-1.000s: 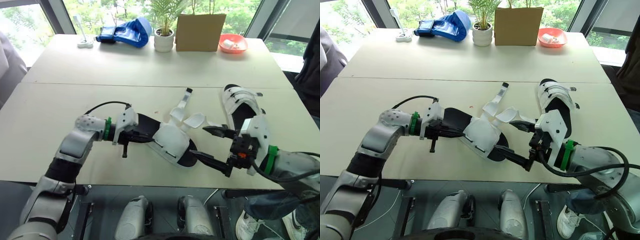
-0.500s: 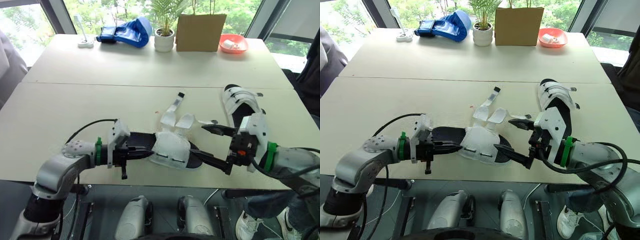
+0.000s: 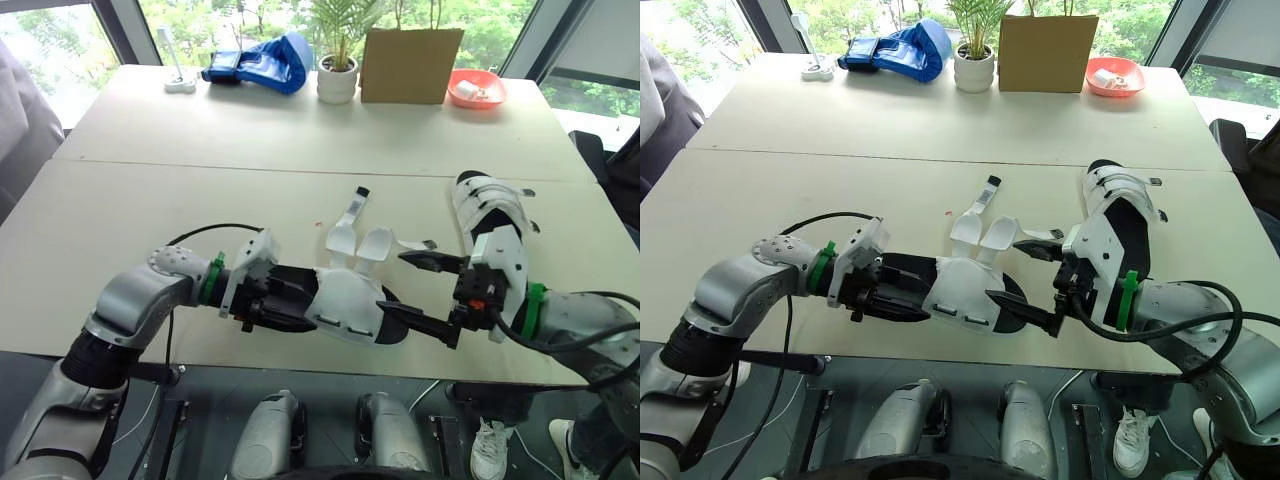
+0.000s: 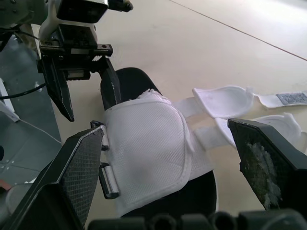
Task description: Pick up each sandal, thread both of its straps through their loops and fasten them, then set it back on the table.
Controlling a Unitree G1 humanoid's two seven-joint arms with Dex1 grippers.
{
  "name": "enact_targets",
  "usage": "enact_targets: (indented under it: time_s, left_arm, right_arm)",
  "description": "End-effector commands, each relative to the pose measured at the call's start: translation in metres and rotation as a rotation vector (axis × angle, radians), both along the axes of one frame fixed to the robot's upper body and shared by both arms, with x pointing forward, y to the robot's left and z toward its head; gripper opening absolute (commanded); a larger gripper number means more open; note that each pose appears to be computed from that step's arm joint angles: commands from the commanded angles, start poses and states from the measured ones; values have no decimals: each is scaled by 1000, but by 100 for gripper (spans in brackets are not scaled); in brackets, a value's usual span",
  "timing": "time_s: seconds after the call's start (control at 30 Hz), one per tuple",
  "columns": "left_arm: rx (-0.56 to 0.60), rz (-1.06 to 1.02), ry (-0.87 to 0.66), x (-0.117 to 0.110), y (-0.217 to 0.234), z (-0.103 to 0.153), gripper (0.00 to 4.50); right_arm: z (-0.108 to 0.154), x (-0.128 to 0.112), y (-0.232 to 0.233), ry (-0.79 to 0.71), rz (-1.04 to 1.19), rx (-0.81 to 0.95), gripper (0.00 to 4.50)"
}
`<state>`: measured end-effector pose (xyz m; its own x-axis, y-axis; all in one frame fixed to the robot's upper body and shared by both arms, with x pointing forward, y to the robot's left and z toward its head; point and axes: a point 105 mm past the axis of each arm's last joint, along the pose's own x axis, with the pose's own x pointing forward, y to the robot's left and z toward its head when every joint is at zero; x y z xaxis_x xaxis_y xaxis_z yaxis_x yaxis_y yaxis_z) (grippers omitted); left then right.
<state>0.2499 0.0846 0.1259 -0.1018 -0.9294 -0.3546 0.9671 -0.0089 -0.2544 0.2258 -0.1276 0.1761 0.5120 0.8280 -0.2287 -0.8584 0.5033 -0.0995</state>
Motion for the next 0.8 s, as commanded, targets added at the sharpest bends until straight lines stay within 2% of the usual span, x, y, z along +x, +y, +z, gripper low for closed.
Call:
enact_targets:
  time_s: [0.03,0.07,0.17,0.27,0.3,0.43,0.53,0.8]
  left_arm:
    - [-9,-54,-17,0,-11,-2,273]
    - [-15,-60,-8,3,-17,-5,273]
    - [-53,-81,8,6,-30,-7,189]
    - [-74,-19,2,17,-33,-5,39]
    - [-86,12,2,21,-33,-4,2]
    - [-147,186,-8,39,-24,4,2]
    - [-158,253,-18,42,-16,8,2]
    - [-119,59,-26,18,-19,2,2]
  right_arm:
    - [10,-6,4,-49,18,13,450]
    - [11,-7,4,-49,23,13,450]
    - [13,-10,6,-47,50,20,450]
    - [14,-19,7,-46,108,1,450]
    - [14,-22,6,-42,126,-9,450]
    - [18,-29,0,-39,161,-28,450]
    - [19,-29,-5,-34,152,-27,450]
    - [14,-26,-2,-39,137,-18,450]
